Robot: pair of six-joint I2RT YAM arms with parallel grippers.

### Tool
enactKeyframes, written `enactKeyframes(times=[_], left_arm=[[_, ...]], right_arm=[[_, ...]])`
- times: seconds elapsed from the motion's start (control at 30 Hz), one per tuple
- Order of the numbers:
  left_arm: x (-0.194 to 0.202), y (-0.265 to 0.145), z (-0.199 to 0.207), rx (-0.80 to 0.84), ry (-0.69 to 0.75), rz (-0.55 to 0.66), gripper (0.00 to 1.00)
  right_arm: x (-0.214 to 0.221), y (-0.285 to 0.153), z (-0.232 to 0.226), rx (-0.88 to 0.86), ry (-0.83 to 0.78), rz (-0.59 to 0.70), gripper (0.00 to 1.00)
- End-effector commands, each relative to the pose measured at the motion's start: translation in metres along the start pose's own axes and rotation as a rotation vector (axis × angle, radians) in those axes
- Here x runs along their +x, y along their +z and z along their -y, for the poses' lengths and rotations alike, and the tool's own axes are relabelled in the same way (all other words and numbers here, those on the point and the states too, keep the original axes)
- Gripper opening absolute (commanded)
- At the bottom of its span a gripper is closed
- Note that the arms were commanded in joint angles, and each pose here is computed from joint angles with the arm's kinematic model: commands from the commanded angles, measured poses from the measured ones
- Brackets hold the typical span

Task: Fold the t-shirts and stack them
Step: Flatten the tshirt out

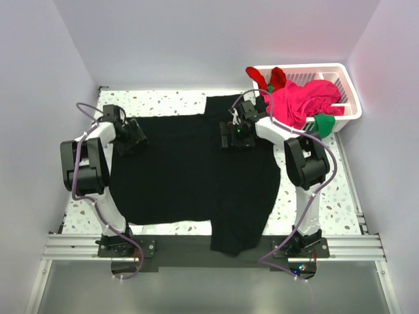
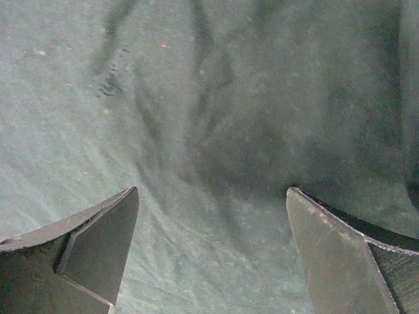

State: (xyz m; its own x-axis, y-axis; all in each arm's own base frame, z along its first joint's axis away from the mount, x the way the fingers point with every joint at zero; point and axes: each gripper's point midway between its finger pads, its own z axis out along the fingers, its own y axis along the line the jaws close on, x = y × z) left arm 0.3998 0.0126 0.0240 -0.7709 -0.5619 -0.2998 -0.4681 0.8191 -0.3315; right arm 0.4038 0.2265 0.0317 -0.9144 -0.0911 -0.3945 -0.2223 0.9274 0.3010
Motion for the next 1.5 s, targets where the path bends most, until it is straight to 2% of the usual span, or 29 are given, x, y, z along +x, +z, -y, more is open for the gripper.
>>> enactKeyframes(times=[0.0, 0.27, 0.3, 0.43, 0.5, 0.6, 0.7, 0.8, 0.9, 1.0, 1.07, 1.1, 1.17, 1.2, 1.27, 1.33, 1.37, 1.43, 1.47], left_arm=[[-0.004, 0.038, -0.021, -0.076, 0.058, -0.045, 0.83], [-0.048, 0.063, -0.018, -0.125, 0.097, -0.033, 0.83], [-0.062, 0.063, -0.011, -0.115, 0.103, -0.004, 0.83], [-0.082, 0.069, 0.005, -0.064, 0.126, 0.026, 0.83], [-0.096, 0.065, 0.017, -0.027, 0.135, 0.075, 0.83], [-0.114, 0.050, 0.045, 0.065, 0.156, 0.138, 0.83], [-0.131, 0.023, 0.070, 0.117, 0.176, 0.208, 0.83], [-0.151, -0.032, 0.098, 0.188, 0.199, 0.311, 0.83], [-0.159, -0.071, 0.106, 0.196, 0.205, 0.379, 0.83], [-0.161, -0.135, 0.110, 0.197, 0.224, 0.488, 0.85], [-0.148, -0.142, 0.099, 0.169, 0.225, 0.477, 0.86], [-0.144, -0.159, 0.096, 0.158, 0.224, 0.502, 0.87], [-0.122, -0.152, 0.074, 0.095, 0.208, 0.457, 0.87], [-0.118, -0.162, 0.064, 0.063, 0.196, 0.476, 0.87], [-0.094, -0.149, 0.034, -0.006, 0.173, 0.423, 0.88], [-0.081, -0.154, 0.015, -0.040, 0.149, 0.424, 0.88], [-0.066, -0.143, -0.006, -0.071, 0.117, 0.381, 0.88], [-0.057, -0.145, -0.024, -0.083, 0.077, 0.385, 0.88], [-0.045, -0.136, -0.046, -0.106, 0.036, 0.355, 0.88]], right_arm=[[0.006, 0.018, 0.006, 0.033, 0.030, -0.059, 0.99], [-0.025, 0.044, 0.013, 0.106, 0.072, -0.056, 0.99], [-0.041, 0.041, 0.009, 0.099, 0.067, -0.025, 0.99], [-0.055, 0.051, 0.009, 0.114, 0.085, -0.041, 0.99], [-0.058, 0.060, 0.009, 0.117, 0.090, -0.051, 0.99], [-0.082, 0.051, -0.001, 0.093, 0.087, -0.001, 0.99], [-0.093, 0.043, -0.009, 0.065, 0.084, 0.029, 0.99], [-0.109, 0.021, -0.025, 0.006, 0.067, 0.092, 0.99], [-0.110, 0.008, -0.034, -0.036, 0.049, 0.110, 0.99], [-0.115, -0.017, -0.049, -0.093, 0.032, 0.150, 0.99], [-0.114, -0.034, -0.057, -0.120, 0.027, 0.166, 0.99], [-0.113, -0.041, -0.059, -0.127, 0.024, 0.172, 0.99], [-0.104, -0.055, -0.064, -0.141, 0.011, 0.170, 0.99], [-0.099, -0.059, -0.068, -0.145, -0.001, 0.165, 0.99], [-0.085, -0.067, -0.070, -0.149, -0.021, 0.156, 0.99], [-0.073, -0.070, -0.075, -0.155, -0.034, 0.147, 0.99], [-0.058, -0.064, -0.072, -0.146, -0.029, 0.114, 0.99], [-0.047, -0.068, -0.077, -0.152, -0.034, 0.111, 0.98], [-0.034, -0.063, -0.073, -0.145, -0.023, 0.084, 0.98]])
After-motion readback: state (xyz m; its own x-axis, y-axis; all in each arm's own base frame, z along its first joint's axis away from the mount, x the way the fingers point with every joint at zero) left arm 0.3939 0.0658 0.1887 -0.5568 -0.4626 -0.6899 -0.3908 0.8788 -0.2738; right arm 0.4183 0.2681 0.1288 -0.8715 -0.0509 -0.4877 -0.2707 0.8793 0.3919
